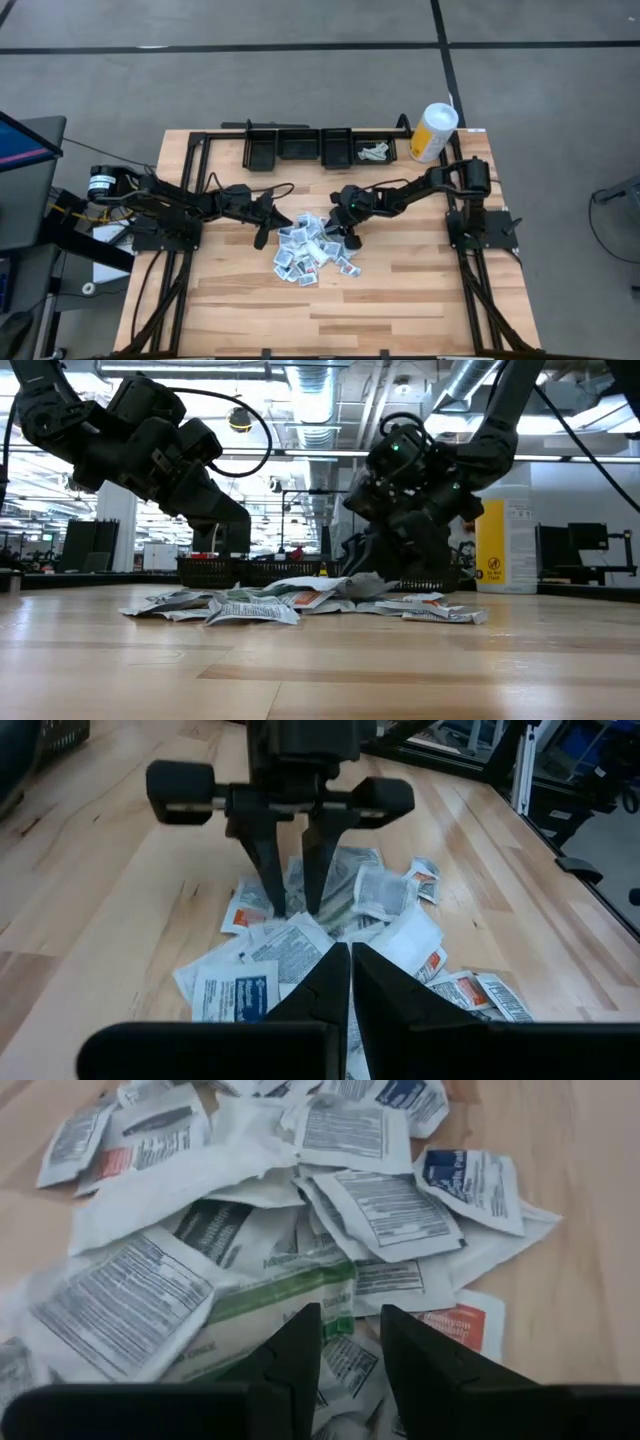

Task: Pick & Place First Aid Supplies
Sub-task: Put the green bandage pack into the right black bin

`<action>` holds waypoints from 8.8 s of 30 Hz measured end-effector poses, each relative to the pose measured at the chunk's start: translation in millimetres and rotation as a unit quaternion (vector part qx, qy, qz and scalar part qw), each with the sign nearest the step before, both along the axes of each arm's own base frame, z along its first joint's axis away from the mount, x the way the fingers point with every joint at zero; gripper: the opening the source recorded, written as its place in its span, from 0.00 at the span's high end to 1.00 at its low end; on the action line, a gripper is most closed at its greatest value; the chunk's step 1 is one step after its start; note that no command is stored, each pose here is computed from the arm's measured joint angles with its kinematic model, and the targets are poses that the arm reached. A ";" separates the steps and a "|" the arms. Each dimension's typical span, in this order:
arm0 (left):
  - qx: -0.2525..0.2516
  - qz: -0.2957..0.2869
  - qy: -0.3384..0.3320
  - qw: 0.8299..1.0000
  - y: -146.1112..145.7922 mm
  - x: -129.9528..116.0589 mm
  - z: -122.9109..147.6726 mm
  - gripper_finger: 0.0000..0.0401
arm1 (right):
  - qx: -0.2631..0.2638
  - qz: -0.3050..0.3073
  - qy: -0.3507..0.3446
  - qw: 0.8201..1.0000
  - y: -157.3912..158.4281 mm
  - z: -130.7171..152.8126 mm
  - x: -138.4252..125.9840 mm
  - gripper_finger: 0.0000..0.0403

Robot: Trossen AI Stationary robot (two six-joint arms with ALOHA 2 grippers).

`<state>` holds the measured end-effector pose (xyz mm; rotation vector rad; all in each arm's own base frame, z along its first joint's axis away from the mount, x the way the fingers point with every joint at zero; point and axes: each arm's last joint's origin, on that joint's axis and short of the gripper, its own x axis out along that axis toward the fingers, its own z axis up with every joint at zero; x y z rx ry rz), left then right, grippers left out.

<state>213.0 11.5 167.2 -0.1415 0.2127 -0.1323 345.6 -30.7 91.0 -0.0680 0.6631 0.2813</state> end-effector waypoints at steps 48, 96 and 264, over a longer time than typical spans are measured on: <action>0.000 0.000 -0.001 1.000 0.0 0.0 0.1 0.96 | -0.125 -0.053 -0.044 0.990 -13.1 85.3 -20.9 1.00; -0.002 0.000 -0.001 1.000 0.0 0.0 0.2 0.96 | -0.040 -0.616 0.065 0.784 -169.9 96.6 -121.5 0.99; 0.113 0.092 0.121 0.982 -123.0 46.0 -42.6 0.88 | -0.060 -0.071 -0.027 0.995 99.3 107.0 -41.5 0.82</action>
